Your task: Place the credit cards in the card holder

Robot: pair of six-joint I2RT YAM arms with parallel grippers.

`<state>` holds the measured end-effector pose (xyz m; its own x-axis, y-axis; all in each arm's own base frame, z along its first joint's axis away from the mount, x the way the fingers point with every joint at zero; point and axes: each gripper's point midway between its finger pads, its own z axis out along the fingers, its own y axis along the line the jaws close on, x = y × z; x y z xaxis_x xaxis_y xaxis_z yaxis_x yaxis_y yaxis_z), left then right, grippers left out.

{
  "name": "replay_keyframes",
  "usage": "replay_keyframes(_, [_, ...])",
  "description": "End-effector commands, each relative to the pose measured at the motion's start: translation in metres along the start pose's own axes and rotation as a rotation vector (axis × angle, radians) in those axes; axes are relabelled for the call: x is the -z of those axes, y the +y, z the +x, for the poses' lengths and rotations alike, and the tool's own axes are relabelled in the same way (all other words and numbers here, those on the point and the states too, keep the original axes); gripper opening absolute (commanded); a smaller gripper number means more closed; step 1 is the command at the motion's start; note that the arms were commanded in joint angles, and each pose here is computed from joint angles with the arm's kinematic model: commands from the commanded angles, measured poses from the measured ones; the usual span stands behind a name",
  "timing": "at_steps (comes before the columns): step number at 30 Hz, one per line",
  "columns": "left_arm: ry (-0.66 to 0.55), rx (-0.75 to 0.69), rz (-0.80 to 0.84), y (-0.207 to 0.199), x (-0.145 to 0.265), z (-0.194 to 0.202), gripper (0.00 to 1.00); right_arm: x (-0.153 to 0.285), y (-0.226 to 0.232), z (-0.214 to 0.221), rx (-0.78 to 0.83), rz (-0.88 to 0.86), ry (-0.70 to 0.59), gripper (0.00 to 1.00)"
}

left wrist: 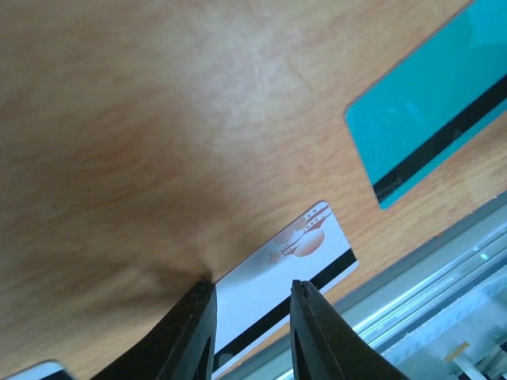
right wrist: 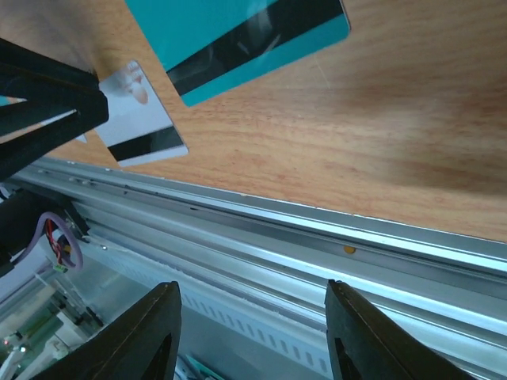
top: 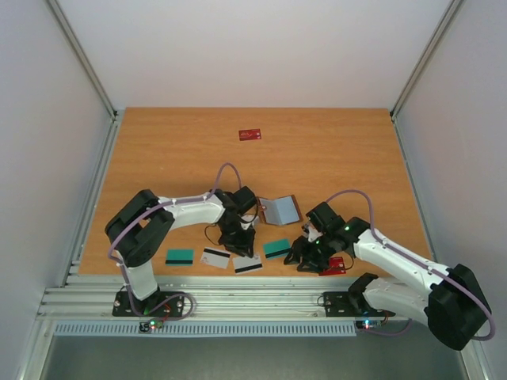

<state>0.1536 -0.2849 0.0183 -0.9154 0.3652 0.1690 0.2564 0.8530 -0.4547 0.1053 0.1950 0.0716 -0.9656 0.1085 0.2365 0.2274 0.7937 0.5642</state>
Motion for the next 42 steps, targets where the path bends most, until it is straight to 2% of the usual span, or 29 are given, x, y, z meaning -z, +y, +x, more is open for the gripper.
replay_keyframes(1, [0.024,0.071,-0.036,0.01,-0.021,0.012,0.27,-0.006,-0.001,0.004,-0.074,0.005,-0.043,0.52])
replay_keyframes(7, [-0.007,0.133,-0.037,0.01,-0.016,0.016,0.28,-0.027,0.001,0.014,-0.122,0.028,-0.061,0.56])
replay_keyframes(13, [-0.047,0.084,-0.088,0.014,0.002,0.019,0.3,-0.047,0.021,0.019,-0.091,0.047,-0.081,0.59])
replay_keyframes(23, [0.004,0.03,-0.171,0.036,-0.011,0.026,0.31,-0.075,0.046,0.026,-0.048,0.064,-0.071,0.6])
replay_keyframes(42, [0.024,0.134,-0.119,0.039,-0.007,0.056,0.32,-0.108,0.06,0.018,-0.096,0.008,-0.106,0.6])
